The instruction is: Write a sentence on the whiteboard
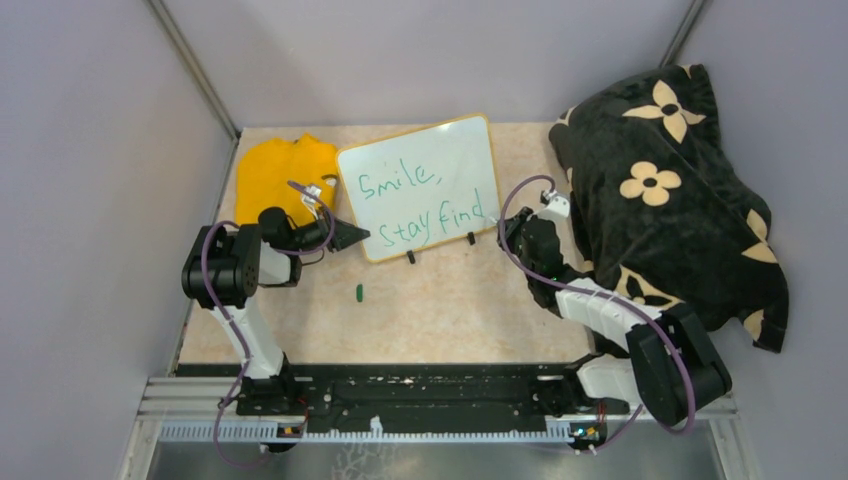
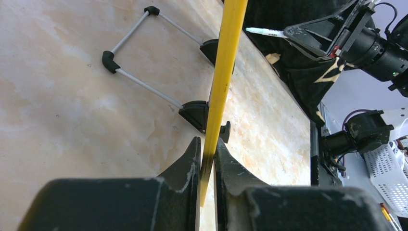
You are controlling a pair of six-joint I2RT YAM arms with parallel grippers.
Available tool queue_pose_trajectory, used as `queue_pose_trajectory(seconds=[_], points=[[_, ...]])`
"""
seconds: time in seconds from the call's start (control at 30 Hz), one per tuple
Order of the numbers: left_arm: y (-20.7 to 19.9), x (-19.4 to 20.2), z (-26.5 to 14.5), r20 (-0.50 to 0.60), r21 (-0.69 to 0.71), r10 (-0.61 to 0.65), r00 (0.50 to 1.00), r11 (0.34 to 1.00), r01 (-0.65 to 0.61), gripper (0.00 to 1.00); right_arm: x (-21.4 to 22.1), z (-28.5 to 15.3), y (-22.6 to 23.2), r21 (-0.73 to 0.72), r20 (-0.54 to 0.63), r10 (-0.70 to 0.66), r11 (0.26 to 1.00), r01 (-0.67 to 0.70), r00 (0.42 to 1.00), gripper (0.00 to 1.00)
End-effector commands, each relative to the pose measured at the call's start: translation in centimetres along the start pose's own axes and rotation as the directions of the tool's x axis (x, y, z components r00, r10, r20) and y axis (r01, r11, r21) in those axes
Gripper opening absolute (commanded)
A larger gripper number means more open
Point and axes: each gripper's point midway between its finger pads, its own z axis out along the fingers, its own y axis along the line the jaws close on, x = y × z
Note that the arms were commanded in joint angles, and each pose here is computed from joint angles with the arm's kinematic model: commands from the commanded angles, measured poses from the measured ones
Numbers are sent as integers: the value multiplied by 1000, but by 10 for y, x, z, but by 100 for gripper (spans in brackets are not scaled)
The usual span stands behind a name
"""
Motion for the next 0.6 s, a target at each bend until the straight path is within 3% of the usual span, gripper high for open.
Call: queue_pose_trajectory(seconds=[0.0, 0.57], points=[[13, 14, 0, -22, -43, -81, 996, 996, 80, 0, -30, 7, 18, -43, 86, 49, 998, -45, 995, 0], [13, 13, 0, -21, -43, -81, 997, 996, 80, 0, -31, 13, 16, -35, 91, 60, 998, -57, 994, 0]])
